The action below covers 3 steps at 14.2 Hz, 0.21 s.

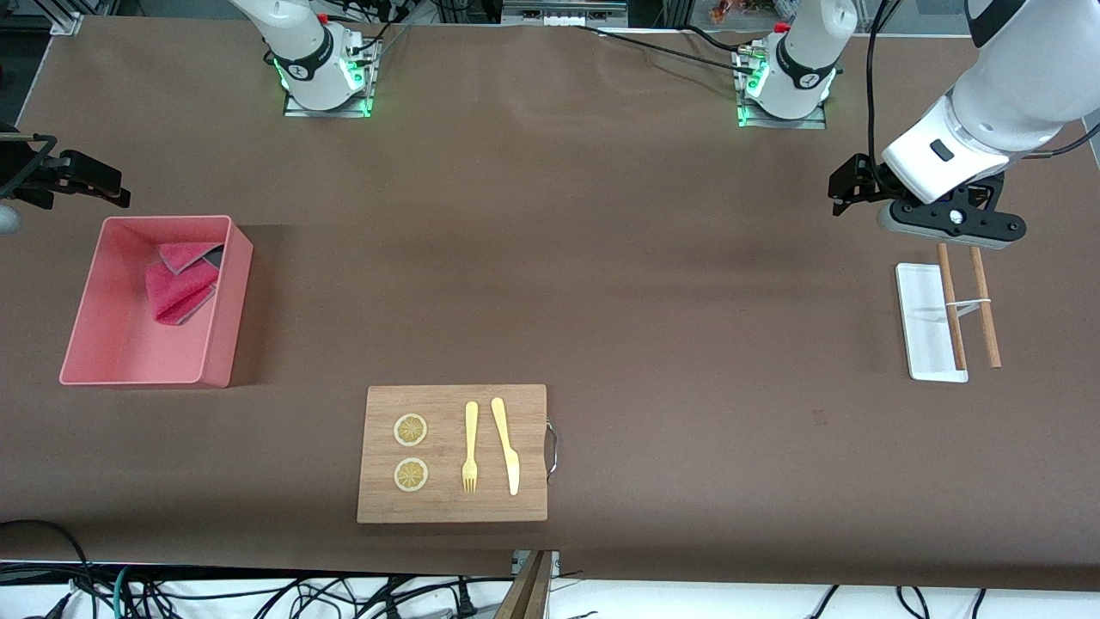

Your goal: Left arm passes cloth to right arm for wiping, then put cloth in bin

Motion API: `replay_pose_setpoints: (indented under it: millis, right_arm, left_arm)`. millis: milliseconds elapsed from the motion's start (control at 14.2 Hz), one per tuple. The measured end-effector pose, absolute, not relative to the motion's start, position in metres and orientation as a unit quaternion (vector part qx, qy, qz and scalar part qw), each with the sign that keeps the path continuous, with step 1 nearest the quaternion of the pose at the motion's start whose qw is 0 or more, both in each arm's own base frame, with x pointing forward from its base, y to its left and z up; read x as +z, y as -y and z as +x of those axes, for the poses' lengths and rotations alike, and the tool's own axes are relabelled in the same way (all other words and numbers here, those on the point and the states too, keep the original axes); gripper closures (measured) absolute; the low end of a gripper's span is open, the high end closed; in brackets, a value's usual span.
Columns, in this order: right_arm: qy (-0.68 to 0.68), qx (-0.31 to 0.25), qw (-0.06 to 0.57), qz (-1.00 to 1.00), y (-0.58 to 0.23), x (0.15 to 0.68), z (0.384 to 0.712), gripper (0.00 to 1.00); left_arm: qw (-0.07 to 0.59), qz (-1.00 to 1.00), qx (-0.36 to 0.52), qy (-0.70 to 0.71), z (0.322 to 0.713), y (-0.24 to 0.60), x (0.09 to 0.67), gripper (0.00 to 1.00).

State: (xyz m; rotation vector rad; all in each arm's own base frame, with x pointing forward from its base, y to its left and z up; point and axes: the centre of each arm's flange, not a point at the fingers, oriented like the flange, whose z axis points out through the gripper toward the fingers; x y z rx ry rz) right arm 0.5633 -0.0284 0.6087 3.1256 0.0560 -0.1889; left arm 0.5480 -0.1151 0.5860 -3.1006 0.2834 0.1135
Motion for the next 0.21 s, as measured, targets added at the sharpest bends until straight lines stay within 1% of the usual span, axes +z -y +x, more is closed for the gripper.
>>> replay_pose_setpoints:
  millis: [212]
  right_arm:
    - [-0.017,-0.06,0.005,0.998,0.0271,0.6087,0.5634,0.0]
  left_arm:
    - [0.013,-0.995,0.036,-0.091,0.548,0.1154,0.586,0.0]
